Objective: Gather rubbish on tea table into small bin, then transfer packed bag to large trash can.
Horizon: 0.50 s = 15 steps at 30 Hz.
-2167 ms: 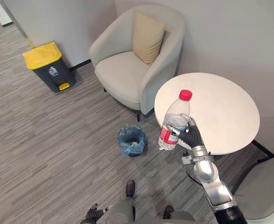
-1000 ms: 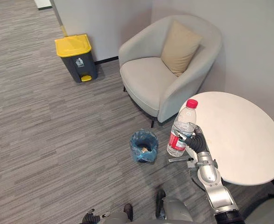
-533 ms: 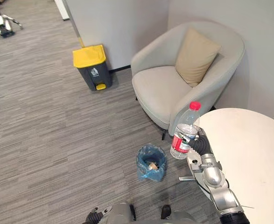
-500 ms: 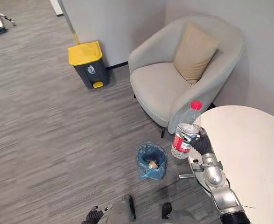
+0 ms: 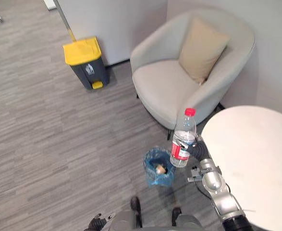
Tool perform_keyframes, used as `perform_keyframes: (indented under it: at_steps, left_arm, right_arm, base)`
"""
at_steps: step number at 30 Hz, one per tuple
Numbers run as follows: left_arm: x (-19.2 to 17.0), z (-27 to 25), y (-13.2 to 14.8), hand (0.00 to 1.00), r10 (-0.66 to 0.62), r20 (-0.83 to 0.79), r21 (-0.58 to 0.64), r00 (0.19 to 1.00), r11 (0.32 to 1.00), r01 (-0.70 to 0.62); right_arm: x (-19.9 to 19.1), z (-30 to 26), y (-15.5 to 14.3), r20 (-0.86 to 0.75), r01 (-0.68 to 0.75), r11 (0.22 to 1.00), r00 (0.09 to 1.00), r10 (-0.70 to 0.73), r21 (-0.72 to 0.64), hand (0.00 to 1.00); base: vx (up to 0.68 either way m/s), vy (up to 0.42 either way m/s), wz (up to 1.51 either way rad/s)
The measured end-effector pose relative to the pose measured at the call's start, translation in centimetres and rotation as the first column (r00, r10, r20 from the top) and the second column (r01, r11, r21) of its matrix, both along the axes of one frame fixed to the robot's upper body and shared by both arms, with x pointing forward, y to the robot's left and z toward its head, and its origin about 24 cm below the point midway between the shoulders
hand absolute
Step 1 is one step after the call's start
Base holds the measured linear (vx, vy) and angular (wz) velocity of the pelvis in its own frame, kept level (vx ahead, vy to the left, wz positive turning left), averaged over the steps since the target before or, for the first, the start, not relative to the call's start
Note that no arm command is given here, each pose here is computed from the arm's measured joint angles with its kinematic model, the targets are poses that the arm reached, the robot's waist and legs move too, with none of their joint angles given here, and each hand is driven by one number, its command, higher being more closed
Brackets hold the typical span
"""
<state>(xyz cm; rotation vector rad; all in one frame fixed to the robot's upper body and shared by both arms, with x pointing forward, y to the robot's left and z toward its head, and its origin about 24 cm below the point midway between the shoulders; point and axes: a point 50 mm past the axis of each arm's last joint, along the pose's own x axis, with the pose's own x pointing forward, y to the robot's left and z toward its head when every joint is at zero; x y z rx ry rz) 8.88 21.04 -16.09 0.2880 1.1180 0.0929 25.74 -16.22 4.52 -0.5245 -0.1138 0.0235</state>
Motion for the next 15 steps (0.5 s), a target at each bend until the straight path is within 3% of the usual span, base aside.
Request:
perform_keyframes:
  at_steps: [5, 9, 15]
  left_arm:
    - [5.2, 1.7, 0.4, 0.00, 0.026, 0.155, 0.006, 0.988, 1.000, -0.027]
    - [7.9, 3.0, 0.4, 0.00, 0.064, 0.260, 0.002, 0.963, 0.998, -0.067]
    - [13.9, 7.1, 0.2, 0.00, 0.122, 0.500, -0.041, 0.858, 0.992, -0.118]
  right_arm:
    - [4.1, 5.1, 1.7, 0.186, -0.072, 0.993, 0.978, 0.089, -0.097, 1.00]
    - [5.0, 7.2, 2.4, 0.262, -0.091, 0.982, 0.956, 0.133, -0.165, 1.00]
    - [5.4, 12.7, 3.1, 0.487, -0.023, 0.977, 0.864, 0.126, -0.212, 1.00]
  base:
    - [-0.21, -0.003, 0.07]
    - [-0.18, -0.020, 0.16]
    - [-0.14, -0.034, 0.10]
